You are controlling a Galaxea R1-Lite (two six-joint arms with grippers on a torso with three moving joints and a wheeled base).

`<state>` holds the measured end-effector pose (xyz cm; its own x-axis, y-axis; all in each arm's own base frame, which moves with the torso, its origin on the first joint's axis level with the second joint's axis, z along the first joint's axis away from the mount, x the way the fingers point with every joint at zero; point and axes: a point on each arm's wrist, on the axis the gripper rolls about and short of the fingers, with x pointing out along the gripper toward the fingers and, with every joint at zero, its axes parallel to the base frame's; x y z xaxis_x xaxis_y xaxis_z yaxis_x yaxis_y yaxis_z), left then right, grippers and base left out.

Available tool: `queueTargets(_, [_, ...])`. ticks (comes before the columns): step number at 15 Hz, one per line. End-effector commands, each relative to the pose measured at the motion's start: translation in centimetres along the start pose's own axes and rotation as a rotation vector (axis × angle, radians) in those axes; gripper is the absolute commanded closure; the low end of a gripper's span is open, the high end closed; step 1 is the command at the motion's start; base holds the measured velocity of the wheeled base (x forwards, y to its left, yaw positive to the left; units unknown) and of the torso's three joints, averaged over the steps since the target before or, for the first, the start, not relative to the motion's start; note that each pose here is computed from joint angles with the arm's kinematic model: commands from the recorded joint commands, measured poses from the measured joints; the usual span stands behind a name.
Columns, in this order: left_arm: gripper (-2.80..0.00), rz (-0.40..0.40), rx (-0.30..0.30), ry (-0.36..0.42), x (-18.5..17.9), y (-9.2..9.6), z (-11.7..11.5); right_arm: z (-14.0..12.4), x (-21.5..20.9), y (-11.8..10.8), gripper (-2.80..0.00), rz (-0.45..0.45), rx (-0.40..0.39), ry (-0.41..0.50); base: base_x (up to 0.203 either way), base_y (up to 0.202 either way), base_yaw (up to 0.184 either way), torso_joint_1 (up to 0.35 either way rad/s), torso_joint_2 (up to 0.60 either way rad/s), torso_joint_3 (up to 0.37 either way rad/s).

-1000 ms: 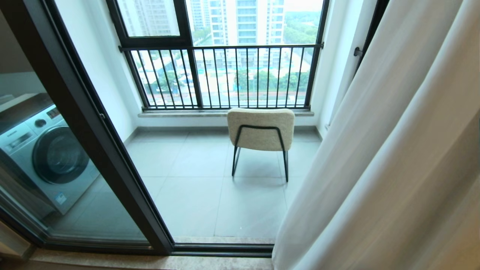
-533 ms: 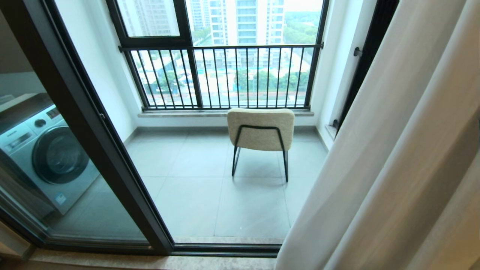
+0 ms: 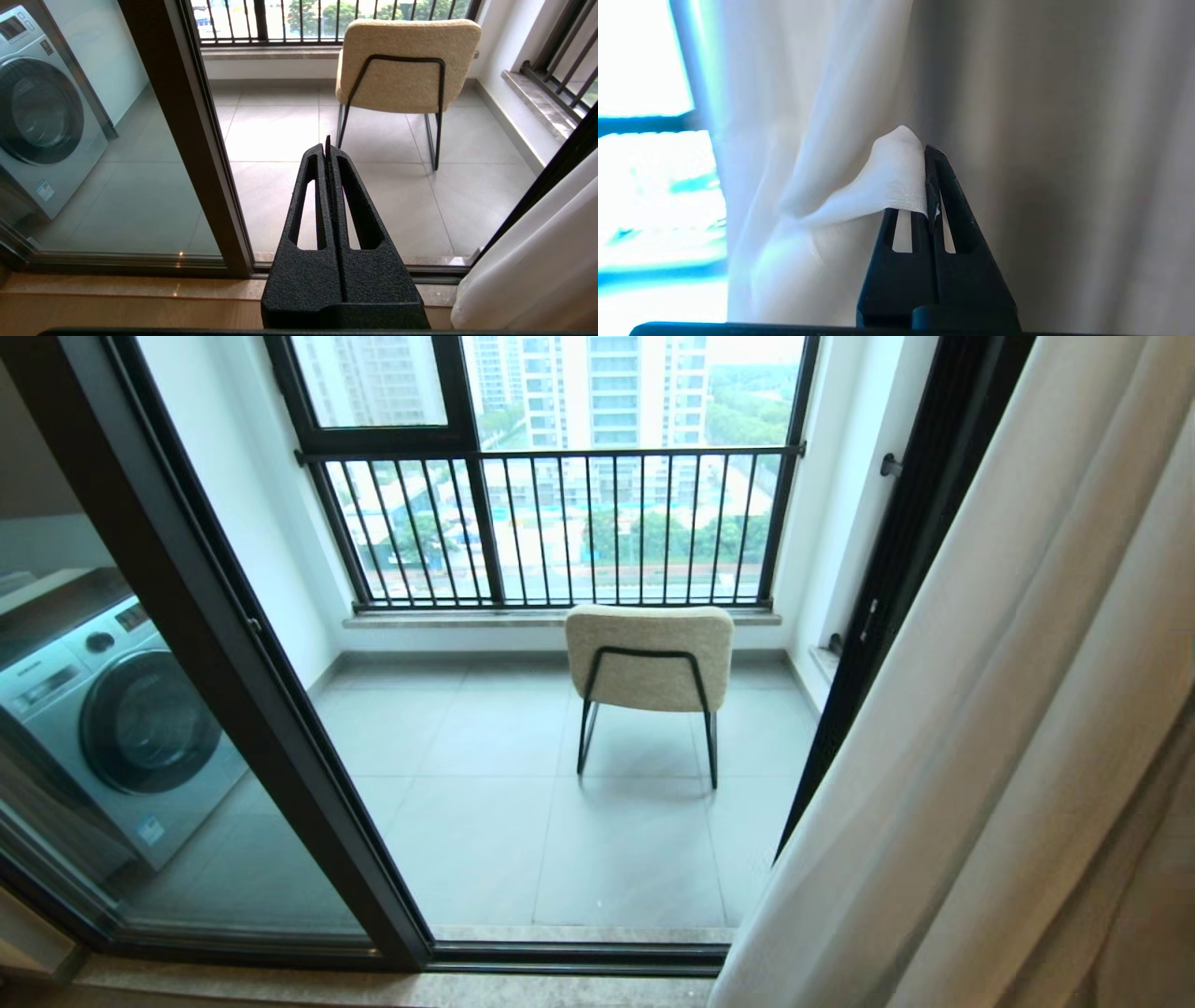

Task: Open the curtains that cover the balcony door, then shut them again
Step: Pull the inner curtains open on both sides

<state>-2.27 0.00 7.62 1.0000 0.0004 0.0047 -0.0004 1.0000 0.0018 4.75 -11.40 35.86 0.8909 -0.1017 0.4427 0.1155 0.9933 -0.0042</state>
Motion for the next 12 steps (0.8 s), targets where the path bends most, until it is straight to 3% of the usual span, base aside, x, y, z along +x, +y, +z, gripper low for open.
queueTargets(1, [0.0, 0.0, 0.0, -0.001, 0.0, 0.0, 0.0, -0.8, -1.0, 3.9, 0.0, 0.12, 0.024, 0.025, 0.0, 0.0, 0.0, 0.0, 0.0, 0.0])
queueTargets(6, [0.0, 0.0, 0.0, -0.001, 0.0, 0.0, 0.0, -4.3, -2.3, 6.5, 0.0, 0.329, 0.183, 0.124, 0.0, 0.0, 0.0, 0.0, 0.0, 0.0])
queueTargets(12, [0.0, 0.0, 0.0, -0.001, 0.0, 0.0, 0.0, -6.5, -0.8, 6.8, 0.0, 0.521, 0.332, 0.171, 0.0, 0.0, 0.0, 0.0, 0.0, 0.0])
